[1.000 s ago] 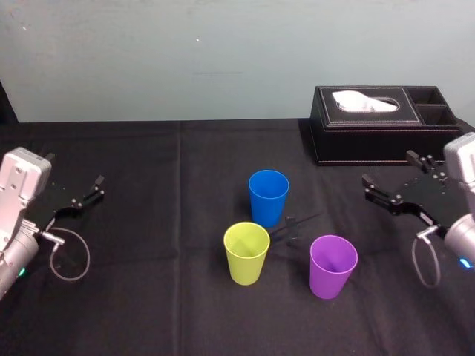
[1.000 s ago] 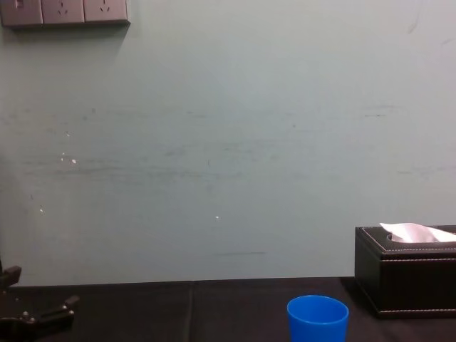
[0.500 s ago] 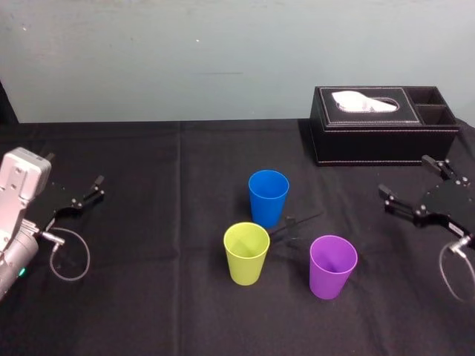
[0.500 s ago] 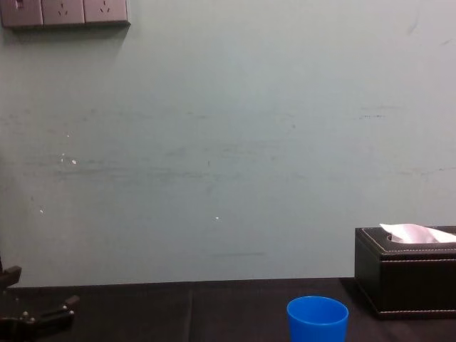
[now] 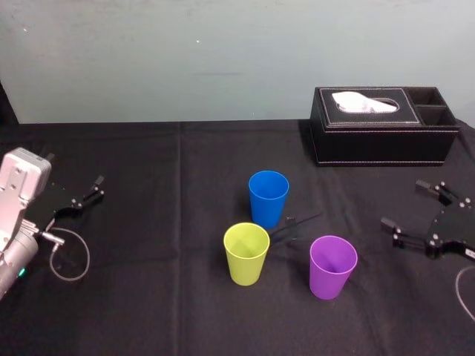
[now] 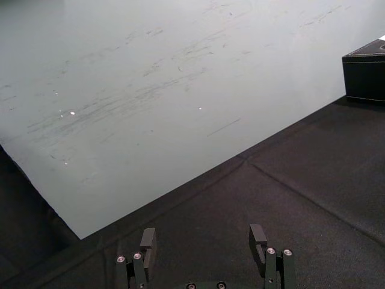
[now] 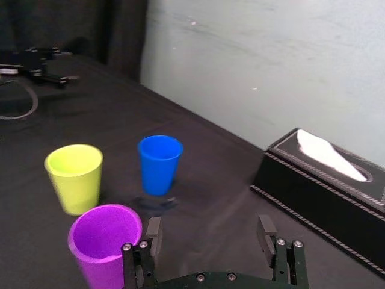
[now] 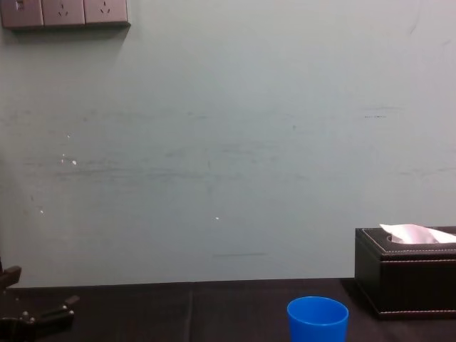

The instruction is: Stack the three plastic cups sequentially using one hand.

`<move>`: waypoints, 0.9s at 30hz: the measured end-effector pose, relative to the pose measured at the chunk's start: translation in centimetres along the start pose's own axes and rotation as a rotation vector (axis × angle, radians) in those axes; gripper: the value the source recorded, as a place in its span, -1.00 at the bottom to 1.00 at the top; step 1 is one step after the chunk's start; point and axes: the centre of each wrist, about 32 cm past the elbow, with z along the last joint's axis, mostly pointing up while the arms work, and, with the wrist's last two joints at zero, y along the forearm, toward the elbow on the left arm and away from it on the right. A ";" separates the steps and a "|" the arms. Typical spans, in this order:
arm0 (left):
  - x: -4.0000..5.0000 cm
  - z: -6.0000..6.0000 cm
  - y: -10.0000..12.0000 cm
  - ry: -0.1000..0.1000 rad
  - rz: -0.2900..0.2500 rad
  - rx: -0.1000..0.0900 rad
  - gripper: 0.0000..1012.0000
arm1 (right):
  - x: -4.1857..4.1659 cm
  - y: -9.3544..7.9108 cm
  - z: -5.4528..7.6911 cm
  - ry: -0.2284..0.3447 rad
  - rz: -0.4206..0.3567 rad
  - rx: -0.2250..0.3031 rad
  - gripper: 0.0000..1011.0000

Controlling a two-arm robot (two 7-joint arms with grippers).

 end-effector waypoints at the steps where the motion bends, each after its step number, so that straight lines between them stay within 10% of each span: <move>1: 0.00 0.0 0.0 0.000 0.000 0.000 1.00 | 0.03 -0.3 -0.1 0.004 0.018 -0.001 0.98; 27: 0.00 0.0 0.0 0.000 0.000 0.000 1.00 | -1.46 -1.9 -2.8 0.018 0.221 -0.093 0.98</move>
